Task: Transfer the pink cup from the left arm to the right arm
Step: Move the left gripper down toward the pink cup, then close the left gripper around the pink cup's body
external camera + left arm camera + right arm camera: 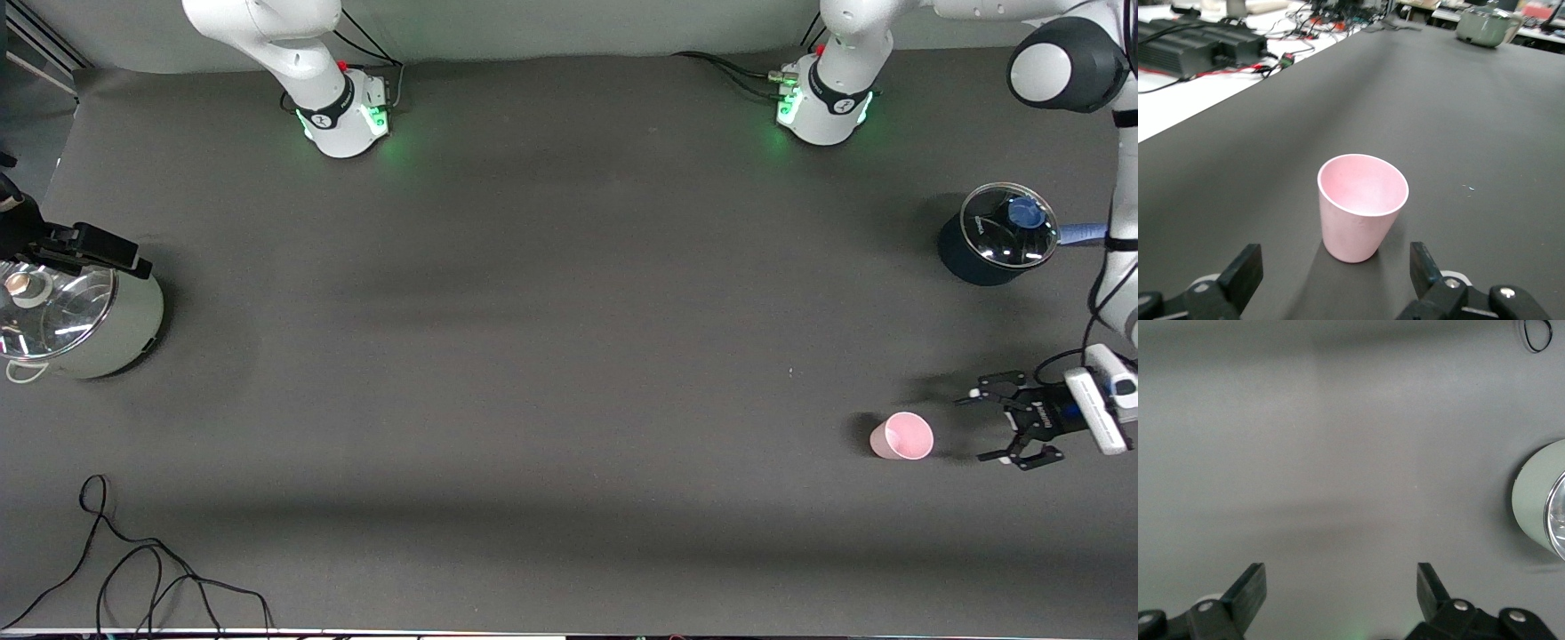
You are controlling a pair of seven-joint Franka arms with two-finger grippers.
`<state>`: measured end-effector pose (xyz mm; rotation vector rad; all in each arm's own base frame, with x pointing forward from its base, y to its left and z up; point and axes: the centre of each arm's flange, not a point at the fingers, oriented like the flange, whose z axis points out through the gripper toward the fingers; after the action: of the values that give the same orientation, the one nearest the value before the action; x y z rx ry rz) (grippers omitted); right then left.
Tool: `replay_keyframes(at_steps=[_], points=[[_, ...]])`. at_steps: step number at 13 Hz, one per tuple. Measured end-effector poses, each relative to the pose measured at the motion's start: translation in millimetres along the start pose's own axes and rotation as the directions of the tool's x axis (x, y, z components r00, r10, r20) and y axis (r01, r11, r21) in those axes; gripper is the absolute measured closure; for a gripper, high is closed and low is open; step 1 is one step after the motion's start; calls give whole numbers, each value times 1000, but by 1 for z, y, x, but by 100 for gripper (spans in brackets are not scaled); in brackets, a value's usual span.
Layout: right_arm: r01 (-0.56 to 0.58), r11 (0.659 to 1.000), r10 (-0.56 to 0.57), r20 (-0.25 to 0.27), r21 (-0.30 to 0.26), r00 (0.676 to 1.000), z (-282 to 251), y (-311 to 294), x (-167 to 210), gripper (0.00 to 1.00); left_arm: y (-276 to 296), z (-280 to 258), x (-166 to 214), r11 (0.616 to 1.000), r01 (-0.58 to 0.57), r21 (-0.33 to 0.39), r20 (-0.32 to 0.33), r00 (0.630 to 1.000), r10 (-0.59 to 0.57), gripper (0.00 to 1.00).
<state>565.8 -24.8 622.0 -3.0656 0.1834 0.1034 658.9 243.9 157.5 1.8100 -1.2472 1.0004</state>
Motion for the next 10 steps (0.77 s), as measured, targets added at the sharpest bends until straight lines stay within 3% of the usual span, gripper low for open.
replay_keyframes(at_steps=[4, 10], points=[[0, 1000, 0, 4, 0, 1000, 0, 0, 0, 0, 7, 27, -42, 997, -75, -24, -59, 996, 74, 2], [0, 1000, 0, 4, 0, 1000, 0, 0, 0, 0, 13, 57, -69, 989, -147, 4, -149, 978, 146, 2]])
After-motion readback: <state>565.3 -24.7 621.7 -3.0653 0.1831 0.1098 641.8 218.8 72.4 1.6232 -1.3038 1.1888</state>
